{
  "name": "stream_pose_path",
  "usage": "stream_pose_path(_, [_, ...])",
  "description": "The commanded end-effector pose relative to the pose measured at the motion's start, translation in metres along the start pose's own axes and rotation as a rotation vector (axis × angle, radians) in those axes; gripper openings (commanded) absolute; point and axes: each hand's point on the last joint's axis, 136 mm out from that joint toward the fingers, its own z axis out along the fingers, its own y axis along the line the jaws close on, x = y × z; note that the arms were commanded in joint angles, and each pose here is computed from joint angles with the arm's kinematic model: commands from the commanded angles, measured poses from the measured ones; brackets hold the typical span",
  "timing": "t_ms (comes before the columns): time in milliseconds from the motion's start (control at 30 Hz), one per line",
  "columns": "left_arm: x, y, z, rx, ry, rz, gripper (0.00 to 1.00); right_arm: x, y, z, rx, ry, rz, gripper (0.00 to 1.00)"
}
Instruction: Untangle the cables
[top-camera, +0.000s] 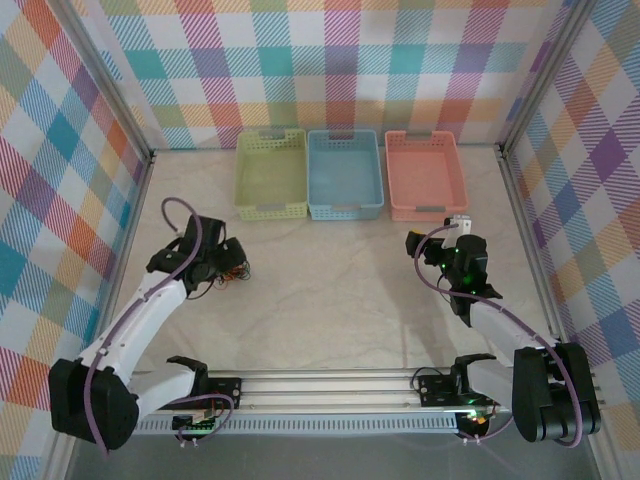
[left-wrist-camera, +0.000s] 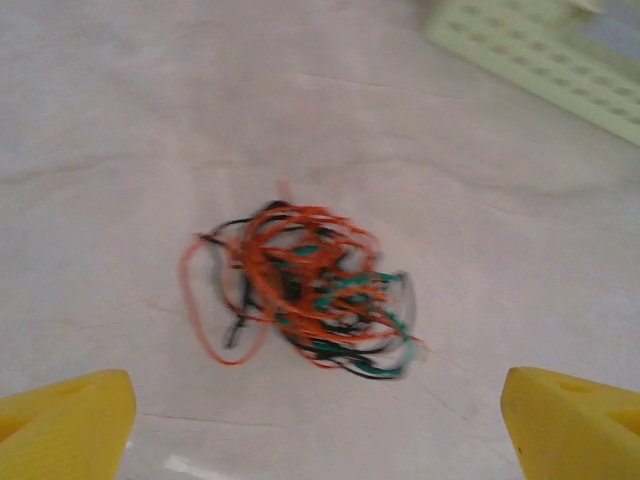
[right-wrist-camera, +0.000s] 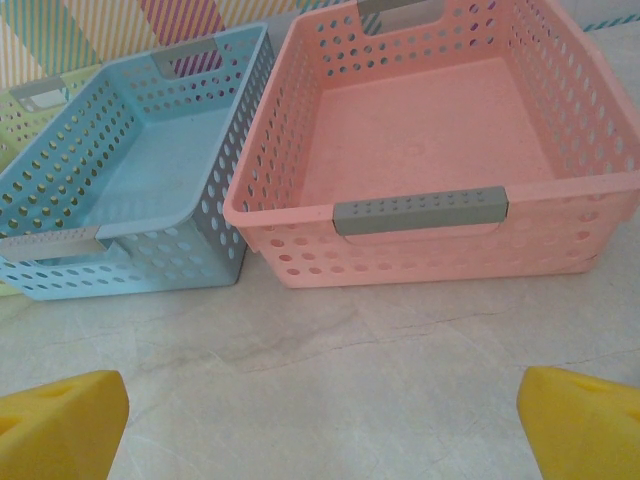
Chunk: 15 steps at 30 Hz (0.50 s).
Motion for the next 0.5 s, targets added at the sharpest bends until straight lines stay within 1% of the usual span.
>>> stream_pose_path(0, [-0.002, 0.010, 0.019, -0.011, -0.003, -0.099, 0.95, -0.016, 0.004, 0.000, -0.003, -0.033, 0.015, 1.00])
stream_pose_path(67, [0.002, 0.008, 0.037, -0.007, 0.062, -0.115, 0.95, -0.016, 0.004, 0.000, -0.004, -0.033, 0.014, 1.00])
stream_pose_path(133, [0.002, -0.002, 0.051, -0.006, 0.120, -0.110, 0.95, -0.016, 0.004, 0.001, -0.005, -0.031, 0.013, 1.00])
stream_pose_path(200, [0.003, -0.015, 0.064, 0.012, 0.179, -0.106, 0.91, -0.016, 0.004, 0.001, -0.004, -0.027, 0.014, 1.00])
stream_pose_path(267, [0.008, -0.020, 0.073, 0.019, 0.206, -0.102, 0.90, -0.016, 0.004, 0.001, -0.004, -0.029, 0.014, 1.00])
stream_pose_path(333, [0.018, -0.025, 0.082, 0.046, 0.241, -0.111, 0.86, -0.016, 0.004, 0.001, -0.004, -0.027, 0.014, 1.00])
stream_pose_path(467, [0.036, -0.048, 0.082, 0.107, 0.269, -0.075, 0.77, -0.016, 0.005, 0.003, -0.005, -0.018, 0.014, 1.00])
